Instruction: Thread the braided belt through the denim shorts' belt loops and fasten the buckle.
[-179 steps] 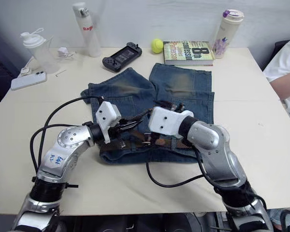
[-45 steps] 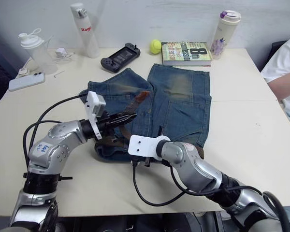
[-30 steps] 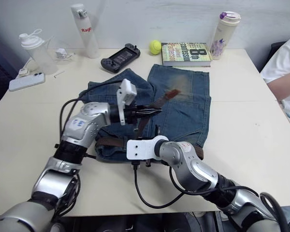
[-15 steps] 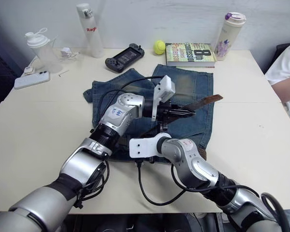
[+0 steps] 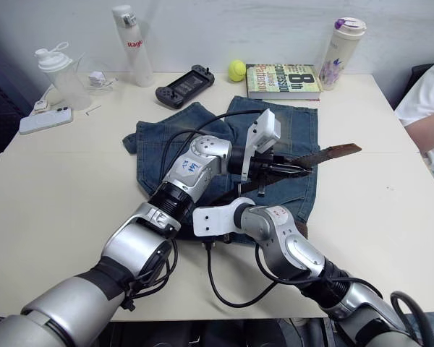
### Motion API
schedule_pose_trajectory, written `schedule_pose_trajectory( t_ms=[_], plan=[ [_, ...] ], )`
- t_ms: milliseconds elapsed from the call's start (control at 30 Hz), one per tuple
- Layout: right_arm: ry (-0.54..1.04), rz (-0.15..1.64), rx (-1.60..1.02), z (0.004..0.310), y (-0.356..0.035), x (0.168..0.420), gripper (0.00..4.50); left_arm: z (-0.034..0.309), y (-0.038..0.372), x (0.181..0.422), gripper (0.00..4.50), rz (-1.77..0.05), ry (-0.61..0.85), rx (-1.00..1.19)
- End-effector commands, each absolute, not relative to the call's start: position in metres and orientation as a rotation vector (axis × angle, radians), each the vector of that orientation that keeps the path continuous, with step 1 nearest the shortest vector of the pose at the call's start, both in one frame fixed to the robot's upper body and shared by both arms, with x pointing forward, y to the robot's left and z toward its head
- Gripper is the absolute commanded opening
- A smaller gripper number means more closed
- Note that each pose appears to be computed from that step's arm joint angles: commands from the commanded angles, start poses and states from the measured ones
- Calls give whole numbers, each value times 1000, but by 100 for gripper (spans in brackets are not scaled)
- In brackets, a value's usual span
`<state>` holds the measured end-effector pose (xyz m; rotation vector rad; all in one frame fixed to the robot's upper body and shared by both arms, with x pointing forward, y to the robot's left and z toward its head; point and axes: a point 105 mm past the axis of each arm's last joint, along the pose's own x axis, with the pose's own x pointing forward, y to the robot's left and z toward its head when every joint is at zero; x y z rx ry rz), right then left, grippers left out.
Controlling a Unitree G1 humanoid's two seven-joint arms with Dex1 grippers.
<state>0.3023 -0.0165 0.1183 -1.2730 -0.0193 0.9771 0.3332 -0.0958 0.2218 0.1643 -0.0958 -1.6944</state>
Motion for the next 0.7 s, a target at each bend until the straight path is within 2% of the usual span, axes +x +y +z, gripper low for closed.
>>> schedule_pose_trajectory(
  t_ms=[33,133,233,333,500,700],
  plan=[
    [179,1225,-1215,57,-4,270,2,269,-111,312,0,-1748,-323,174],
    [163,1124,-1213,68,-13,282,2,264,-83,331,0,-1647,-303,168],
    [156,1005,-1125,86,-25,291,2,253,-35,355,0,-1475,-269,172],
    [132,915,-1050,102,-33,296,2,239,14,369,0,-1308,-229,196],
    [108,821,-777,129,-38,297,2,212,71,356,0,-1183,-155,272],
    [62,816,-520,165,-43,290,2,187,101,339,0,-1092,-78,353]
  ],
)
